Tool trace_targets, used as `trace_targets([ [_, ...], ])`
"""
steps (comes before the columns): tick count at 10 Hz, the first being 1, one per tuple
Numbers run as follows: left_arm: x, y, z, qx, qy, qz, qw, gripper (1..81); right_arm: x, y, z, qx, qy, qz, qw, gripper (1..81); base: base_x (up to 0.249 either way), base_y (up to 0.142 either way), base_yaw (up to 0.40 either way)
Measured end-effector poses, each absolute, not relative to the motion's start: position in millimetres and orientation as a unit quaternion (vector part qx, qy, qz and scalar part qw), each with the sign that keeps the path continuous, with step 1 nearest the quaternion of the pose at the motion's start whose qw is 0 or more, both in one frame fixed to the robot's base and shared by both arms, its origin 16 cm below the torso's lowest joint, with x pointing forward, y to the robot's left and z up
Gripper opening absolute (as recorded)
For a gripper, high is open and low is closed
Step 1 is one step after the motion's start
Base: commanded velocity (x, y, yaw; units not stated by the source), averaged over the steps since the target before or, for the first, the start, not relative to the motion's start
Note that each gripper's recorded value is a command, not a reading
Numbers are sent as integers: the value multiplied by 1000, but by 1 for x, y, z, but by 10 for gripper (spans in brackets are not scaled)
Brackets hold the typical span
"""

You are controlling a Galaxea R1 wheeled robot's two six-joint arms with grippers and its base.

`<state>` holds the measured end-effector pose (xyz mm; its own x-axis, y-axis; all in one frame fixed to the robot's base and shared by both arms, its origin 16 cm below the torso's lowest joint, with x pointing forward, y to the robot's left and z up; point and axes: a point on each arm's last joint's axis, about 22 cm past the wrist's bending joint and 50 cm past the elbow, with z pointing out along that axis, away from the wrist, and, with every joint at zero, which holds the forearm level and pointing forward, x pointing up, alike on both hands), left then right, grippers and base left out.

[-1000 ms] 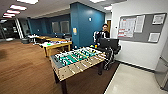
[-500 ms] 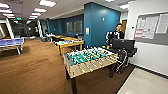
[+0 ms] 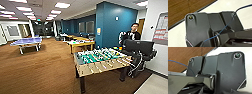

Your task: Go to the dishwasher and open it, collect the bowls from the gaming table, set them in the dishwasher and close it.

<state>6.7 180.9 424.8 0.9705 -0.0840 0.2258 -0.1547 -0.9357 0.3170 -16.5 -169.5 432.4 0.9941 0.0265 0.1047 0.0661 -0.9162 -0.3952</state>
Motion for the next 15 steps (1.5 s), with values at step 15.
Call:
trace_targets([
  [15,9,184,425,978,-61,107,166,811,-18,-169,432,-978,-27,-49,201,811,0,0,228],
])
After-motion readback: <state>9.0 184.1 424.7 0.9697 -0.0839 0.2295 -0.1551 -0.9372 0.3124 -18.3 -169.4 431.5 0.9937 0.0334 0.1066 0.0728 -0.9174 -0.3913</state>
